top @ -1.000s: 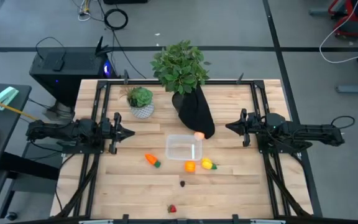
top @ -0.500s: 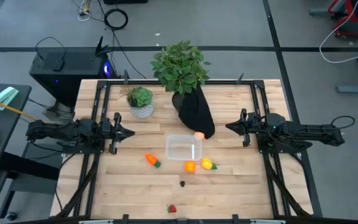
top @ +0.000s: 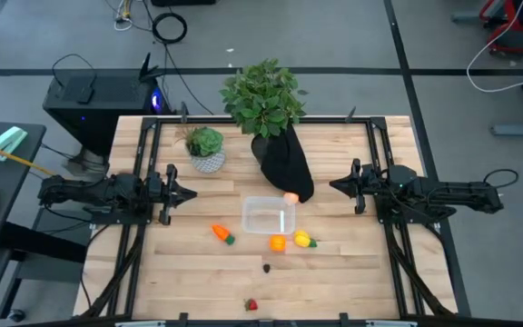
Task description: Pick and placing Produce into tupperware
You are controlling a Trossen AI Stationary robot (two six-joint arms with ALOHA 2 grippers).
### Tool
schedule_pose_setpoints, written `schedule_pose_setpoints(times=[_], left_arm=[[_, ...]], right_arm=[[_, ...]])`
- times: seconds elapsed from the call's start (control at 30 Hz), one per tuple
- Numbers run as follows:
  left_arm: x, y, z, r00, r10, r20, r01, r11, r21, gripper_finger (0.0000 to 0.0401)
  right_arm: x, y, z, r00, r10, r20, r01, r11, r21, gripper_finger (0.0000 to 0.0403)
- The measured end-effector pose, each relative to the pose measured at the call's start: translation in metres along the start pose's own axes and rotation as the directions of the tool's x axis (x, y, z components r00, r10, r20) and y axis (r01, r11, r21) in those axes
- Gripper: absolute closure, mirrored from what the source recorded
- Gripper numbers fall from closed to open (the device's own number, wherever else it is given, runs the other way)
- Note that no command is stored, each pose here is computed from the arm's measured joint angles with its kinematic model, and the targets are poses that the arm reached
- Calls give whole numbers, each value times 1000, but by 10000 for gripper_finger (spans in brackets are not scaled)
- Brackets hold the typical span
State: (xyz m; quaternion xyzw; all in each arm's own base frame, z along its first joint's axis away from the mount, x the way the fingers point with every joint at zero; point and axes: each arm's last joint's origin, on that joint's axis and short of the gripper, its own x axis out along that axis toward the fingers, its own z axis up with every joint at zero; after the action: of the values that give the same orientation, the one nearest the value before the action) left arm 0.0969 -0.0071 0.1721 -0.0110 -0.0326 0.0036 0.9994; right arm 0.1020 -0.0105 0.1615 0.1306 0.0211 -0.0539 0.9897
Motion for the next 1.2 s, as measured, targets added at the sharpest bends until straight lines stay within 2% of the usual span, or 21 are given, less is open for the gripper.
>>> schedule_pose_setpoints(times=[0.33, 0.6, 0.83, 0.9, 1.0, 1.1, 1.2], left_arm=[[0, 0, 0, 1000, 0, 1, 0, 1000, 0, 376], [0, 0, 0, 1000, 0, 5, 0, 1000, -1, 369], [0, 1, 2, 999, 46, 17, -44, 995, -93, 379], [0, 2, 5, 995, 86, 55, -77, 986, -145, 383], [-2, 4, 18, 971, 157, 178, -111, 964, -241, 385], [-7, 7, 33, 918, 221, 330, -103, 935, -340, 382], [-13, 8, 46, 852, 254, 457, -68, 920, -385, 381]], right_arm=[[0, 0, 0, 1000, 0, 0, 0, 1000, 0, 389], [0, 0, 0, 1000, 0, 0, 0, 1000, 0, 389], [0, 0, 0, 1000, 0, 0, 0, 1000, -2, 389], [0, 0, 0, 1000, 0, 0, 0, 999, -35, 389], [0, 0, 1, 1000, 3, 13, -2, 997, -83, 389], [0, 2, 6, 998, 16, 60, -11, 997, -77, 389], [-1, 4, 14, 988, 39, 147, -32, 998, -48, 389]])
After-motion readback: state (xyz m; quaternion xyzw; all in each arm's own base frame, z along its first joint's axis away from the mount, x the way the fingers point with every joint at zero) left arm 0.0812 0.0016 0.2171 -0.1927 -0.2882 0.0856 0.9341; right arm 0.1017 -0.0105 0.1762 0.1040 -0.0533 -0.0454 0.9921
